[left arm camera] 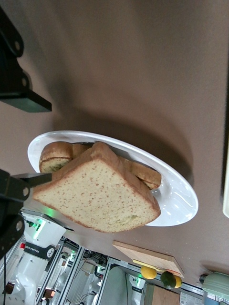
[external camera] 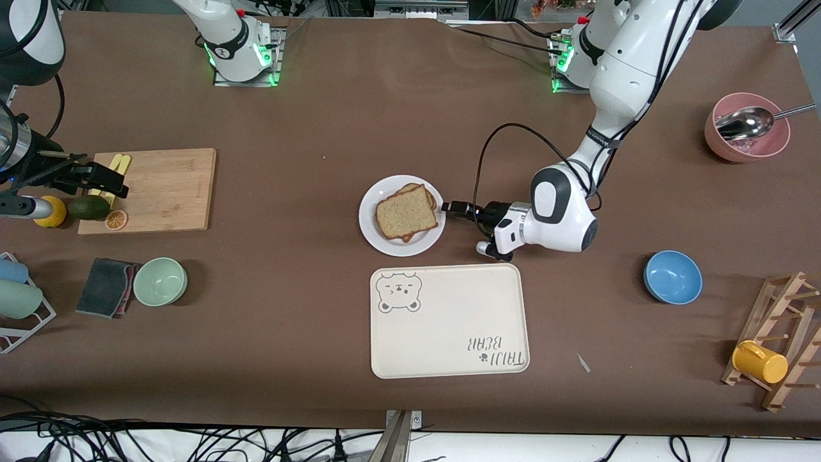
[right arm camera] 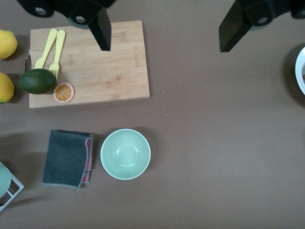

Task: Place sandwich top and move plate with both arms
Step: 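Close the left gripper on the white plate rim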

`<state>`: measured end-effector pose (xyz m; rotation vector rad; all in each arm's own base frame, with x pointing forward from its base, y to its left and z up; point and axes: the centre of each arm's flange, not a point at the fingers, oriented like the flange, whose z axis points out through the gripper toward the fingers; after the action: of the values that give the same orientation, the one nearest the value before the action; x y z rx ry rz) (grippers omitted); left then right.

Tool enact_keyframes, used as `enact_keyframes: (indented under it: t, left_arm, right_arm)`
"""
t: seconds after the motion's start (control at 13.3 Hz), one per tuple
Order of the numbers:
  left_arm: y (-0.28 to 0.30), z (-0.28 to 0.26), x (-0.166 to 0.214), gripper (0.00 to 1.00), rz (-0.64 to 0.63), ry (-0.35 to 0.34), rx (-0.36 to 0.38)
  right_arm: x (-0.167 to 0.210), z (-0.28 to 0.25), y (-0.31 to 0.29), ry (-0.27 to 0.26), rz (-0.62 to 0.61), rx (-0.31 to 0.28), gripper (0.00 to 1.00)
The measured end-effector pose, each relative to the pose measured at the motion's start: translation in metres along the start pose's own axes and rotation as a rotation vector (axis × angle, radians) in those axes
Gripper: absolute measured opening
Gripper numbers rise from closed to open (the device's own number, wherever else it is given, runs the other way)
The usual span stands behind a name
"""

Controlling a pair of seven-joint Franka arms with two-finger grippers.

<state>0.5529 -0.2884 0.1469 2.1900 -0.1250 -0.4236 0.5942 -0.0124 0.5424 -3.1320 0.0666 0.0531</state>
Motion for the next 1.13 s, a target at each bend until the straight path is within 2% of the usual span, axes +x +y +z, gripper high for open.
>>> enact_keyframes:
  t: [0.23, 0.53, 0.75, 1.13]
  left_arm:
    - [-0.002, 0.013, 0.001, 0.57, 0.018, 0.040, -0.016]
    - [-0.008, 0.024, 0.000, 0.54, 0.038, 0.046, -0.024]
    - [-0.009, 0.025, 0.000, 0.44, 0.039, 0.047, -0.023]
    - [-0.012, 0.031, 0.000, 0.34, 0.037, 0.048, -0.013]
  right_arm:
    - [0.000, -0.002, -0.006, 0.005, -0.024, 0.000, 1.00]
    - [0.000, -0.004, 0.001, 0.006, -0.029, 0.000, 1.00]
    - [0.000, -0.010, -0.002, 0.008, -0.049, -0.017, 1.00]
    - [0.000, -0.013, -0.001, 0.011, -0.050, -0.019, 1.00]
